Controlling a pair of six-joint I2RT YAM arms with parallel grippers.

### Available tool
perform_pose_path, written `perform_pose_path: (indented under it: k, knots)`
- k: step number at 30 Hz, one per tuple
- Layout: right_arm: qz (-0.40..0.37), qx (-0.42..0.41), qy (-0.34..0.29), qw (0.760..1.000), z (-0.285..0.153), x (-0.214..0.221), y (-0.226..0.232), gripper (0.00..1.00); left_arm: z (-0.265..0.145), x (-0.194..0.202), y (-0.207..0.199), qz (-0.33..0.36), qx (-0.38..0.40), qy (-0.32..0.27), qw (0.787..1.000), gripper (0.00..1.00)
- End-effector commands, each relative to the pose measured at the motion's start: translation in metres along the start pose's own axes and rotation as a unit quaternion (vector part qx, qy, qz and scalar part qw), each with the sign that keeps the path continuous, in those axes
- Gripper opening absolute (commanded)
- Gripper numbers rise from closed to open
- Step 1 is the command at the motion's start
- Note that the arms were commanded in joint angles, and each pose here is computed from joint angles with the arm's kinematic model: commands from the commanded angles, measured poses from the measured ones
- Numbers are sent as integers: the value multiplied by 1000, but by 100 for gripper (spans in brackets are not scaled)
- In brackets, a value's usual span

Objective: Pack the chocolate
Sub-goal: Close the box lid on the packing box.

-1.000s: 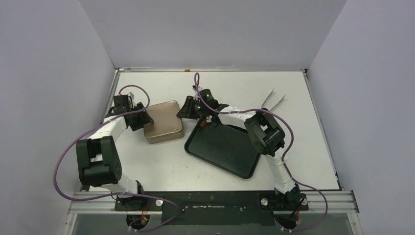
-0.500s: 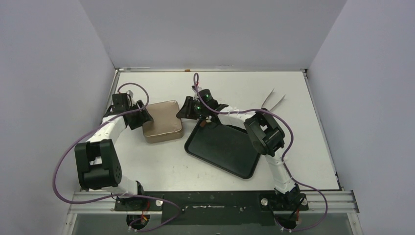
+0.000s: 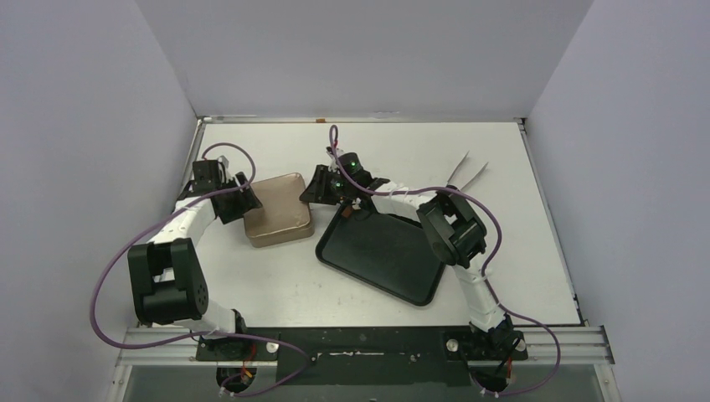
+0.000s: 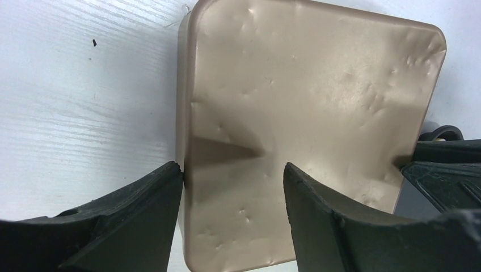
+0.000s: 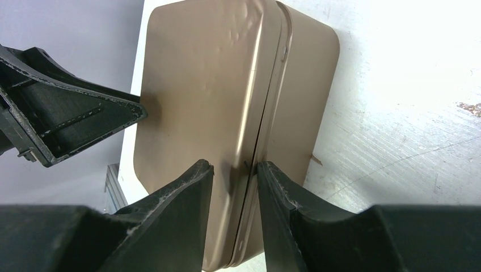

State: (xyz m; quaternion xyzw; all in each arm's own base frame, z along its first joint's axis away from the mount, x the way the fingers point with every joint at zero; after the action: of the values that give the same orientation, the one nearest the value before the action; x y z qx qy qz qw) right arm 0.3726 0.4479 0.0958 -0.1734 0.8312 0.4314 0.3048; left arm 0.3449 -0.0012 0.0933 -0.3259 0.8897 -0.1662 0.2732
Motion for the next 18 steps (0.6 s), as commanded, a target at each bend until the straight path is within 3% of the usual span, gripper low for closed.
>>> perform_pose_path:
  k: [1, 7, 14, 18]
  knots:
    - [-36, -40, -43, 998, -15, -38, 47, 36, -10, -17, -19, 18, 31, -25, 999, 62]
    - [-42, -47, -44, 997, -15, -39, 51, 36, -20, -19, -34, 9, 66, -24, 997, 53]
    - [-41, -52, -48, 997, -16, -41, 52, 39, -35, -27, -48, -1, 89, -45, 995, 52]
    - [-45, -53, -53, 996, -18, -44, 54, 30, -34, -27, -39, 8, 65, -52, 996, 52]
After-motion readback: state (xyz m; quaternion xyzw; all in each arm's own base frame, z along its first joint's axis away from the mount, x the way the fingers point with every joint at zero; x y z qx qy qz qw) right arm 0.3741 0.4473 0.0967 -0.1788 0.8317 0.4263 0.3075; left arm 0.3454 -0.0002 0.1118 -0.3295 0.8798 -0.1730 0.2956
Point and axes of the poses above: each gripper's point midway between its finger pads, its own z axis out along the fingers, its own y axis along the line the jaws close on, x = y × z, the point moved 2 cm from there along -z, back along the fingers, and after that the axes turned 14 degrees about -z, right-handed, at the moved point
